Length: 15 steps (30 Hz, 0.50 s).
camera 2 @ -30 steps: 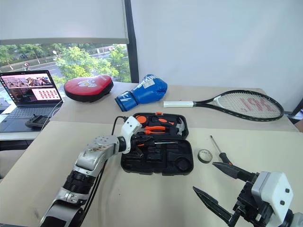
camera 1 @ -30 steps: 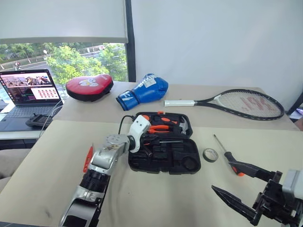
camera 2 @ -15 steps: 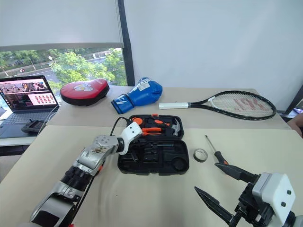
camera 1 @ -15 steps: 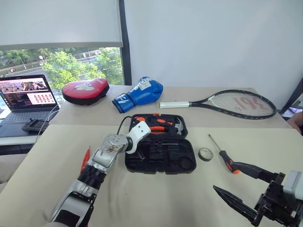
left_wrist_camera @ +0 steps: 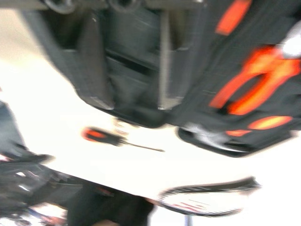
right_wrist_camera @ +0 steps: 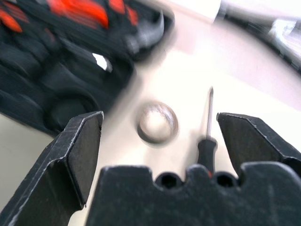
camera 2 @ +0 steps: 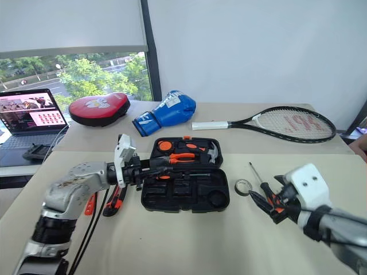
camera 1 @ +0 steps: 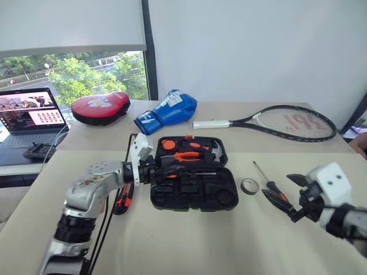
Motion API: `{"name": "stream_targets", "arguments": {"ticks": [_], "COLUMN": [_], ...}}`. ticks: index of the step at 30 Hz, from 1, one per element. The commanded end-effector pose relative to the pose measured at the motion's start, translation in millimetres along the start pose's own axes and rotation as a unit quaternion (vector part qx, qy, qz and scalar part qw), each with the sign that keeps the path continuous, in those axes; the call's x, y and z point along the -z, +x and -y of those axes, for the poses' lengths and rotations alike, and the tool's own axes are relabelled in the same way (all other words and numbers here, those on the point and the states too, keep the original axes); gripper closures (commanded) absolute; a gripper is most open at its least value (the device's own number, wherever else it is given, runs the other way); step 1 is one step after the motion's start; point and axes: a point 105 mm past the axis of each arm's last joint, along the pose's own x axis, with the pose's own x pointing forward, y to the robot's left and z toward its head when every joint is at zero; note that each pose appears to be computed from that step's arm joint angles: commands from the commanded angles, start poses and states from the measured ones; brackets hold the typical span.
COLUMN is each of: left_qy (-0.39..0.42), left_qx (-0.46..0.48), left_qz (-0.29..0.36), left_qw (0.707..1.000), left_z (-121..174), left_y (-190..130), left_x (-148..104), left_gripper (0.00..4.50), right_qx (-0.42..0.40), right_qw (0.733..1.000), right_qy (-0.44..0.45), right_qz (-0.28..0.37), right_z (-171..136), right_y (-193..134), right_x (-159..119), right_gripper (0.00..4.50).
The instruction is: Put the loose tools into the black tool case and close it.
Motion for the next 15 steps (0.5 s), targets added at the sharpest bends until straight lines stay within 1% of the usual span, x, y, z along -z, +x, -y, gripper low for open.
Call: {"name": "stream_targets", "arguments": {"ticks": [1, 2, 3, 6, 9, 11, 12, 15], "left_qy": [0.029, 0.03, 0.031, 0.033, 0.029, 0.028, 0.027, 0.026], "left_qx": [0.059, 0.064, 0.065, 0.055, 0.04, 0.036, 0.037, 0.035], "left_qz": [-0.005, -0.01, -0.012, -0.007, 0.0, 0.003, 0.005, 0.002], "left_qw": [0.998, 0.997, 0.997, 0.998, 0.999, 0.999, 0.999, 0.999], "left_z": [32.7, 37.4, 41.6, 47.0, 48.2, 50.4, 52.0, 53.2], "left_y": [-4.9, -4.8, -3.9, -0.5, 1.4, -0.4, -1.4, -4.7], "left_x": [-16.4, -16.7, -16.9, -19.1, -21.2, -22.6, -22.9, -21.4], "left_gripper": [0.75, 0.34, 0.05, 0.05, 0.05, 0.0, 0.0, 0.0], "right_qx": [0.003, 0.001, 0.01, 0.022, 0.042, 0.04, 0.032, 0.031], "right_qw": [0.994, 0.992, 0.989, 0.982, 0.977, 0.976, 0.976, 0.977], "right_qy": [0.043, 0.049, 0.061, 0.076, 0.076, 0.064, 0.063, 0.046], "right_qz": [-0.097, -0.116, -0.132, -0.171, -0.193, -0.205, -0.205, -0.208], "right_z": [18.6, 21.5, 27.5, 38.4, 49.7, 51.9, 50.5, 53.5], "right_y": [19.1, 21.9, 27.9, 42.3, 49.7, 54.0, 56.2, 59.4], "right_x": [24.6, 29.0, 33.0, 44.1, 53.0, 58.9, 59.6, 58.7], "right_gripper": [0.0, 0.0, 0.0, 0.0, 0.0, 0.53, 0.67, 1.78]}}
